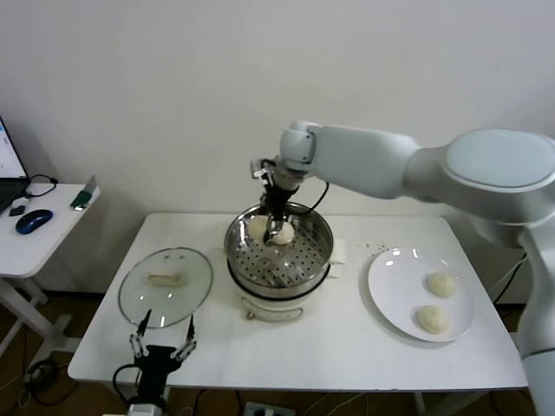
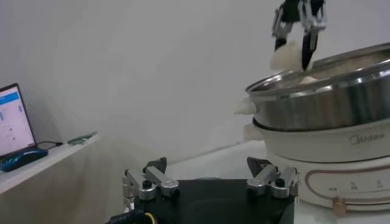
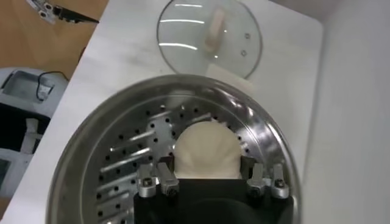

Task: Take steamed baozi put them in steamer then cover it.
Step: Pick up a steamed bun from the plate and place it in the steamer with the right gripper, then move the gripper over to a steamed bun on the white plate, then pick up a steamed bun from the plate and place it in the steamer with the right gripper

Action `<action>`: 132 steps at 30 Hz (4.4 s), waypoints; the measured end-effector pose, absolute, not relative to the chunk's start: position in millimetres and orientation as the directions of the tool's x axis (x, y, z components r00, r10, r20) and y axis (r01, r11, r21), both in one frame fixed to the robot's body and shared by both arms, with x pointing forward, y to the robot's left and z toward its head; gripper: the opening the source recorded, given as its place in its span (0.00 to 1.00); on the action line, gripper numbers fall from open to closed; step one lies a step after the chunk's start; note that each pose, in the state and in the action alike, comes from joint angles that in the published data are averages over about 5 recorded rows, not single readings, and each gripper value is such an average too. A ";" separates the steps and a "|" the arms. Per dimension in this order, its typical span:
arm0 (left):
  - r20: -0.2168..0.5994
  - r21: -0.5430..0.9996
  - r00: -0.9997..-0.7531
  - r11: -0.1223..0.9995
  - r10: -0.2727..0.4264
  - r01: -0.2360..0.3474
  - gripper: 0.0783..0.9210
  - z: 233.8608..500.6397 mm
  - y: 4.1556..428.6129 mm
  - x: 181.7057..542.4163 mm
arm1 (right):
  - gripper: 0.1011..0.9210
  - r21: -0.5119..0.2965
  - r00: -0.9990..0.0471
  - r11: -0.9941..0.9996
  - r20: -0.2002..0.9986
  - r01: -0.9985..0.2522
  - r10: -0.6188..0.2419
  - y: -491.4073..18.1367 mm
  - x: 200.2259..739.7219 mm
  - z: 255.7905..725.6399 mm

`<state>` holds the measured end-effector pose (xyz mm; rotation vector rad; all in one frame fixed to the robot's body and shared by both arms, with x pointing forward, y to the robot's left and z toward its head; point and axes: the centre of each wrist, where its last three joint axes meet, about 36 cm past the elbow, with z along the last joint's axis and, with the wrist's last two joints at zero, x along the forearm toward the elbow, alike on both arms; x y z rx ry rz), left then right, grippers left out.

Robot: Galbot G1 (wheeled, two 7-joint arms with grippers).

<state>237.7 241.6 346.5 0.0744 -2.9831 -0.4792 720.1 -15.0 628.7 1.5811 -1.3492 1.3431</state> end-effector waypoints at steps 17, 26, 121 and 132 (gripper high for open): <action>0.107 0.317 -0.992 0.948 -0.068 -0.030 0.88 342.9 243.4 243.7 | 0.73 -0.108 -0.036 -0.282 0.968 -0.953 -0.248 7.9 715.7 584.2; 0.111 0.318 -0.991 0.947 -0.069 -0.031 0.88 341.9 243.7 244.0 | 0.88 -0.105 -0.033 -0.290 0.969 -0.951 -0.244 6.8 713.9 580.2; 0.159 0.344 -0.975 0.935 -0.155 -0.092 0.88 333.9 249.6 224.5 | 0.70 0.037 0.036 -0.104 0.999 -0.994 0.011 -427.7 606.0 461.2; 0.162 0.345 -0.975 0.935 -0.151 -0.088 0.88 332.8 249.2 224.7 | 0.69 0.003 0.003 -0.228 1.000 -0.974 0.002 -411.2 628.6 495.6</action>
